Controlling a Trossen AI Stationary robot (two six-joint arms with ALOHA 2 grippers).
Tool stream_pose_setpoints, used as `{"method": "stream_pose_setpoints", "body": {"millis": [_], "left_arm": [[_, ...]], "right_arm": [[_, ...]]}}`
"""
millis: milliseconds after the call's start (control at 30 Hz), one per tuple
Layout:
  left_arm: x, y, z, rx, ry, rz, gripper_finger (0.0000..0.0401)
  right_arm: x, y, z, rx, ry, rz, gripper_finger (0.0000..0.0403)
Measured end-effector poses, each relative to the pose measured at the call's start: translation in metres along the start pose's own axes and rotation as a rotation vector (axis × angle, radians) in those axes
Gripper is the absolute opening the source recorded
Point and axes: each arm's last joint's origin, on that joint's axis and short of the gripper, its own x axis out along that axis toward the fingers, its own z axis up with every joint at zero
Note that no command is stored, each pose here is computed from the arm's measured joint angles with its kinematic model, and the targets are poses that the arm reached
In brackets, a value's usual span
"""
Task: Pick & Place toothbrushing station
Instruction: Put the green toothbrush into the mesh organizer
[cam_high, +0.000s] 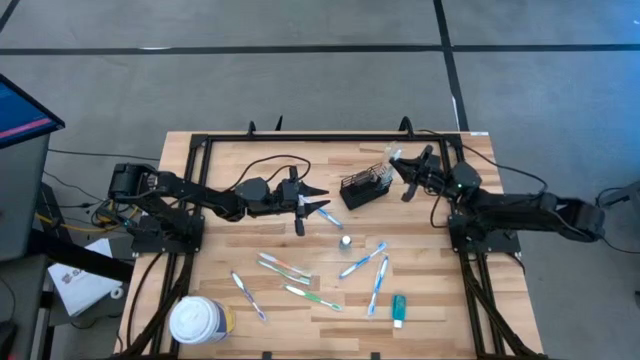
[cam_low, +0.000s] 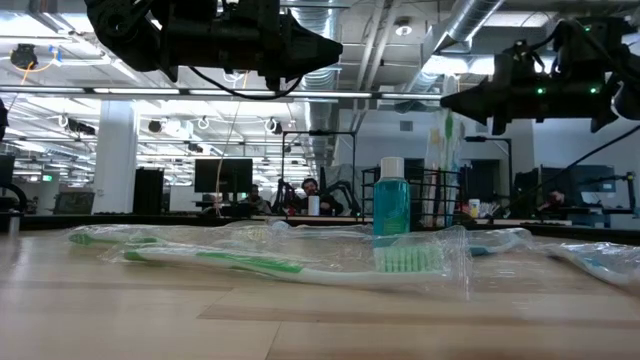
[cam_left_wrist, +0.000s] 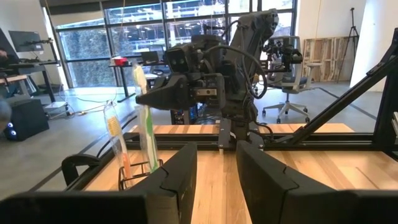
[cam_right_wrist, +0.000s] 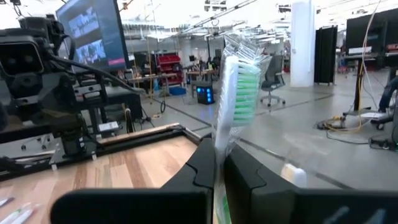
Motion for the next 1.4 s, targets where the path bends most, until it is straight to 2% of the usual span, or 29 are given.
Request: {"method": "stream_pose_setpoints", "body": {"millis": [533, 867, 1400], "left_arm": [[0.0, 0.0, 0.0, 0.0, 0.003, -0.004, 0.0108], [0.0, 0.0, -0.001, 0.001, 0.009, -0.004, 0.0108], [0.0, 0.0, -0.003, 0.003, 0.029, -0.001, 0.0108]], "right_arm": [[0.016, -0.004, -0.029, 0.027, 0.074, -0.004, 0.0008], [0.019, -0.001, -0.039, 0.033, 0.118, 0.016, 0.0066], [0.018, -0.001, -0.036, 0.031, 0.107, 0.017, 0.0113]]}}
